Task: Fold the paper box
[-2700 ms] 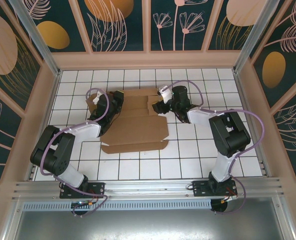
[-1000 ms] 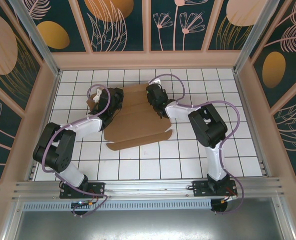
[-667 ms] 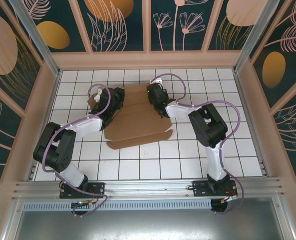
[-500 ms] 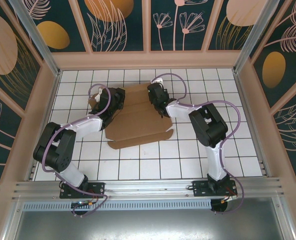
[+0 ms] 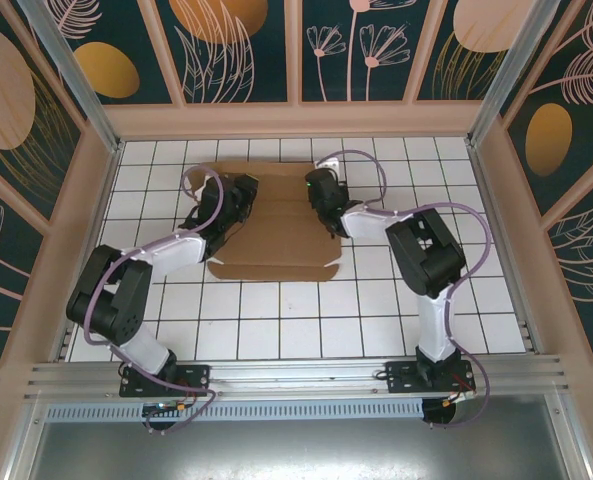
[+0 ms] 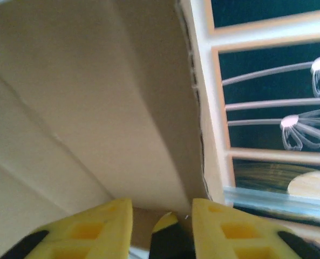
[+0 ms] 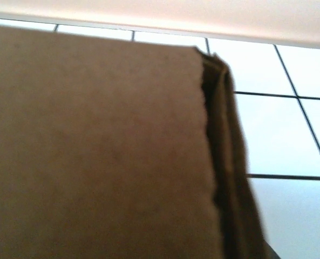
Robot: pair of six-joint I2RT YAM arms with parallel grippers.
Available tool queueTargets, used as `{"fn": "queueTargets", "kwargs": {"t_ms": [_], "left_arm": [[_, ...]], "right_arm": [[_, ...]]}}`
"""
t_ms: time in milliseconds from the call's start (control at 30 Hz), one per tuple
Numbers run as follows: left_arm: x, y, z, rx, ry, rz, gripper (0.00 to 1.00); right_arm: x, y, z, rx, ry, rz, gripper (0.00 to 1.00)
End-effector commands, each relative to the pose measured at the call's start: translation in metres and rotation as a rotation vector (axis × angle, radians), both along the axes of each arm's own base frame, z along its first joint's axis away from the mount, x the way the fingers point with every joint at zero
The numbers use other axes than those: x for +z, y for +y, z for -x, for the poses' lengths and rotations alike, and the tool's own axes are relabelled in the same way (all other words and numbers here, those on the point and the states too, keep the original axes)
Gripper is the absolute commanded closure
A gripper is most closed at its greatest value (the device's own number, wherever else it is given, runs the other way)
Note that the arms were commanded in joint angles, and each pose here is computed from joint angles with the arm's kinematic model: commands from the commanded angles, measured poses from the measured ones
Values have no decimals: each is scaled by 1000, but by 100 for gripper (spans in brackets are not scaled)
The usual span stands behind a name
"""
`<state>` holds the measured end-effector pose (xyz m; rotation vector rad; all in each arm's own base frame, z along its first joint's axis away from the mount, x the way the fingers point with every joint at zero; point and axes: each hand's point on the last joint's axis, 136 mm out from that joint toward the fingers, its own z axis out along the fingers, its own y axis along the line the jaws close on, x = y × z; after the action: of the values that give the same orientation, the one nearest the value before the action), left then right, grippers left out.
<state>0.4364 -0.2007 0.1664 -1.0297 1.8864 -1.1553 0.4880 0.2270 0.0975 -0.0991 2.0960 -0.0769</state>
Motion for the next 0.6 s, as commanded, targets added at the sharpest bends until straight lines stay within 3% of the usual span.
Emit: {"fn": "queueTargets", "kwargs": {"t_ms": [0,167,267,333,367,400,433,567], "left_arm": [[27,-4,32,-150,-71,-129,64],[43,39,85,-160,-87,-408,62],[73,63,101,-151,-145,-571,58],[93,68,103,-171,-190,-664,47],[98,68,102,-187,-196,-692,35],[102,61,99,-226,-210,-690,24],[101,50,93,-288,-222,-651,21],[79,17,68,-478,-121,-483,23]], "right_arm": [[-29,-26,18,34,97,54,100],[-30,-26,30,85,82,49,100],[-29,-25,34,114,69,47,100],[-27,-21,36,139,65,32,100],[-27,-18,37,154,66,25,100],[-27,-17,38,167,69,23,100],[-27,-16,38,174,69,28,100],[-31,-15,39,190,78,39,100]]}}
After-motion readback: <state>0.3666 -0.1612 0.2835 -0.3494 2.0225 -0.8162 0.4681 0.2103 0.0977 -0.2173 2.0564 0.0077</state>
